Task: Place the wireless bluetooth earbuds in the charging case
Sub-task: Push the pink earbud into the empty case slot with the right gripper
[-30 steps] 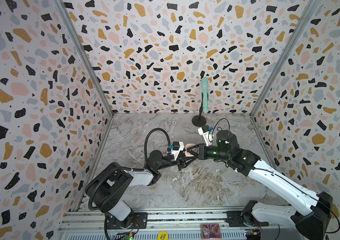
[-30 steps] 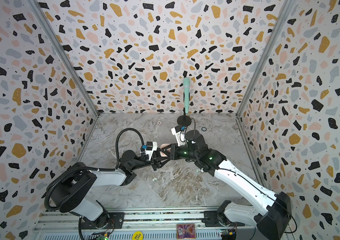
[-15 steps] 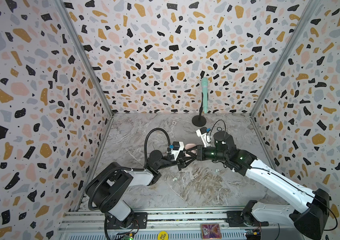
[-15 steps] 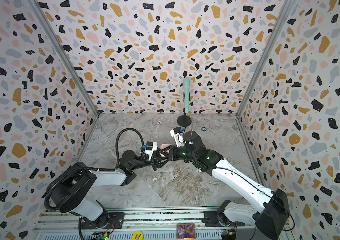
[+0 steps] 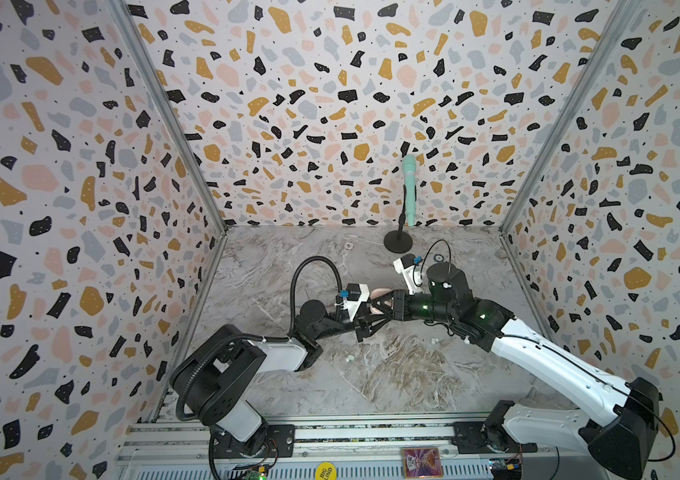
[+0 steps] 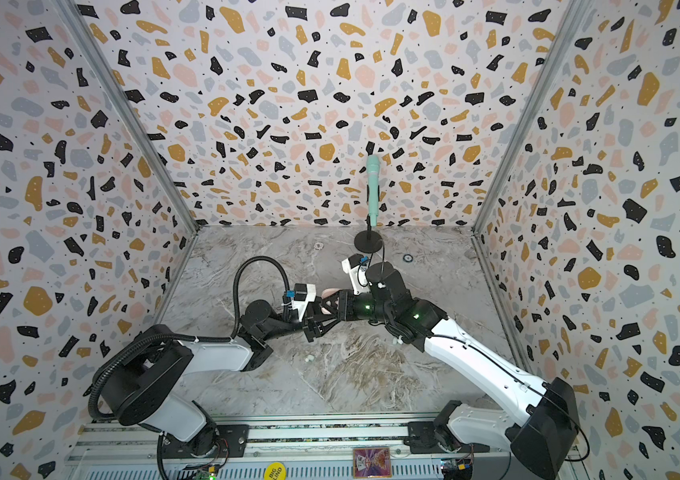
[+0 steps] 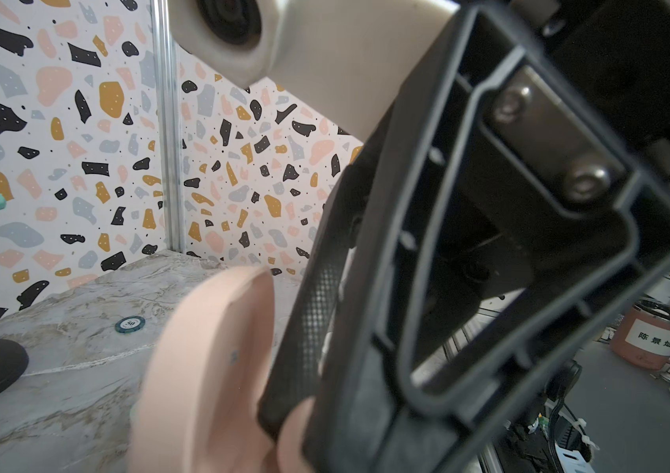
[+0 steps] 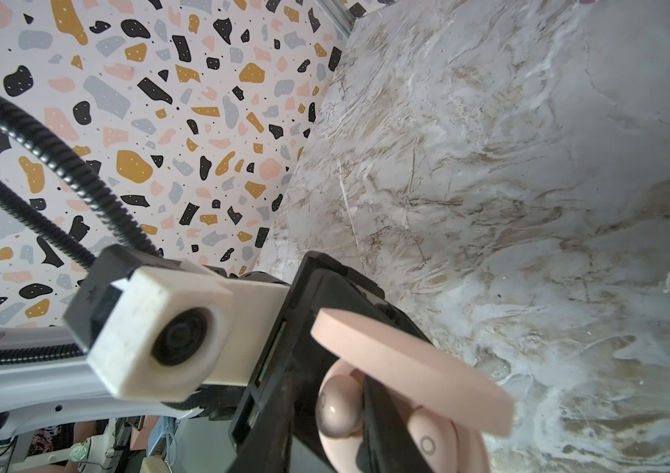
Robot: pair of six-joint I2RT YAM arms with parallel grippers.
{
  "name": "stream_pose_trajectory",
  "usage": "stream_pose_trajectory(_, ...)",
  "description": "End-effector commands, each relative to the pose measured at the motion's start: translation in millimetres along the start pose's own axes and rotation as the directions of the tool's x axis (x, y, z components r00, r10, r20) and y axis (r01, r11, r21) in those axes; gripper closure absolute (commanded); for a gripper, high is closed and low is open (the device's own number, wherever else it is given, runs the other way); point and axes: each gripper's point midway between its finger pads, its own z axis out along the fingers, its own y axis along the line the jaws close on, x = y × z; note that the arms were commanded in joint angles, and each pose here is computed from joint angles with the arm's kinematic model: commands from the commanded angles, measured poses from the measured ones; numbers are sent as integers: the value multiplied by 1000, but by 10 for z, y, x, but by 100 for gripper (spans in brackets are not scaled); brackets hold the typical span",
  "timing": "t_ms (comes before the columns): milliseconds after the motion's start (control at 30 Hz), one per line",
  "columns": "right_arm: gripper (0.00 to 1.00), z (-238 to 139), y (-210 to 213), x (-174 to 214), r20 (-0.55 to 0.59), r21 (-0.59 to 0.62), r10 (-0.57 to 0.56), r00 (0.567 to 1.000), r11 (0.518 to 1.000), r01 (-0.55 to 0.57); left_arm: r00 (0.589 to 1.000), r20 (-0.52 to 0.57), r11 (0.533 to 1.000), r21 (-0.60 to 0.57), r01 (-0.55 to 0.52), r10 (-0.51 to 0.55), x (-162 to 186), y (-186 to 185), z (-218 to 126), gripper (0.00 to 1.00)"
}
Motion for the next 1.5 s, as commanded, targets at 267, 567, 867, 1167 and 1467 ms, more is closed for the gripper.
stream_pose_trajectory(267, 56, -334, 176, -130, 20, 59, -32, 999, 998, 31, 988, 104, 993, 26, -118, 115, -368, -111, 7, 100)
stream_pose_trajectory(567, 53, -487, 302, -282, 11, 112, -86, 996, 990, 85, 990, 88, 993, 21, -115, 113, -323, -95, 10, 100)
stream_pose_trajectory(867, 53, -325, 64, -528, -72, 196, -116, 991, 972, 128, 991, 77, 993, 36, -112, 109, -309, -113, 18, 100)
stream_pose_trajectory(1167, 61, -158, 19, -548, -181, 188, -118, 976, 970, 152, 990, 68, 992, 31, -126, 123, -319, -122, 5, 100)
stream_pose_trajectory(1467, 64, -275, 86, -234, -224, 193, -91, 970, 972, 136, 989, 68, 991, 27, -132, 130, -340, -116, 12, 100)
